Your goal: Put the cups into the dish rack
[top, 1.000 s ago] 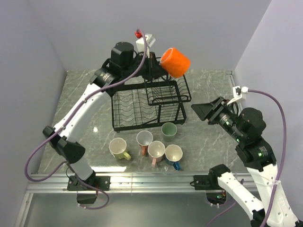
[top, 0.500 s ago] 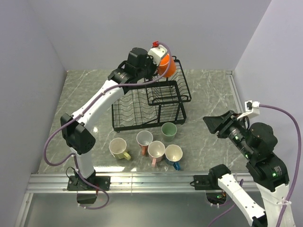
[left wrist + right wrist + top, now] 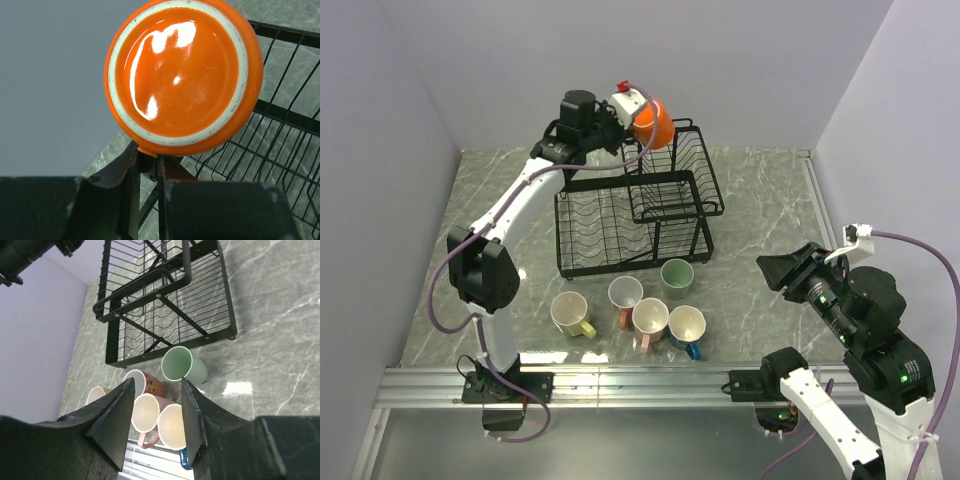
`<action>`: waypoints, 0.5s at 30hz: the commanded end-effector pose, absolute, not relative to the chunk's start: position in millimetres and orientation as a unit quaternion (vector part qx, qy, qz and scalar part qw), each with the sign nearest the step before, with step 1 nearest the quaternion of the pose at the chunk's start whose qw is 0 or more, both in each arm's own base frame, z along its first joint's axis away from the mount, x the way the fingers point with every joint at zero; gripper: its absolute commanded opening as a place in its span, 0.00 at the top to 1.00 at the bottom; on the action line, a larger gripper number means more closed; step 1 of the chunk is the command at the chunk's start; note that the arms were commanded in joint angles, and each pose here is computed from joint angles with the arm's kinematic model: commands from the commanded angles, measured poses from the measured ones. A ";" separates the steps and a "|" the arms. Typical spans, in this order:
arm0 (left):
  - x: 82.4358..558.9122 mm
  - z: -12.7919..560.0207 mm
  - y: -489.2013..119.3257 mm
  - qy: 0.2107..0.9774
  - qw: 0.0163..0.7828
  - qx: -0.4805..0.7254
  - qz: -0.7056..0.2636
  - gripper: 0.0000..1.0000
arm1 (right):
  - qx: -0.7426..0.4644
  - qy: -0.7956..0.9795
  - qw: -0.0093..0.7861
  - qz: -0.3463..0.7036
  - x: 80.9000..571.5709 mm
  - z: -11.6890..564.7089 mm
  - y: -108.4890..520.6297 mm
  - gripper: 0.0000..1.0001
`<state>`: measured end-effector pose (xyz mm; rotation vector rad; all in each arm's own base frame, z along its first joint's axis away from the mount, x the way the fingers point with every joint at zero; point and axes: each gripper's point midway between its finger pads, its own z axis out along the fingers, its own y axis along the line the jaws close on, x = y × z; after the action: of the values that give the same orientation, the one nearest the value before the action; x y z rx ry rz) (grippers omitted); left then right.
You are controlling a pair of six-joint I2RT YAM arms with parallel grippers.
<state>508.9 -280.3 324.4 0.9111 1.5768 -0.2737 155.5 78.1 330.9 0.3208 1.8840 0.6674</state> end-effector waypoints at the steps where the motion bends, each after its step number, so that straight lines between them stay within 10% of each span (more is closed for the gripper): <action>1: 497.6 378.1 -300.3 0.586 0.660 0.429 -0.195 1.00 | 0.152 0.784 0.534 0.276 156.8 330.1 73.8 0.51; 15: 482.7 326.2 -341.7 0.574 0.619 0.478 -0.244 1.00 | 0.169 0.794 0.511 0.282 167.9 305.4 81.2 0.52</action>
<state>482.2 -330.6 295.0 1.0884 1.4515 -0.5887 162.5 79.6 296.3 0.3990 1.9604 0.6552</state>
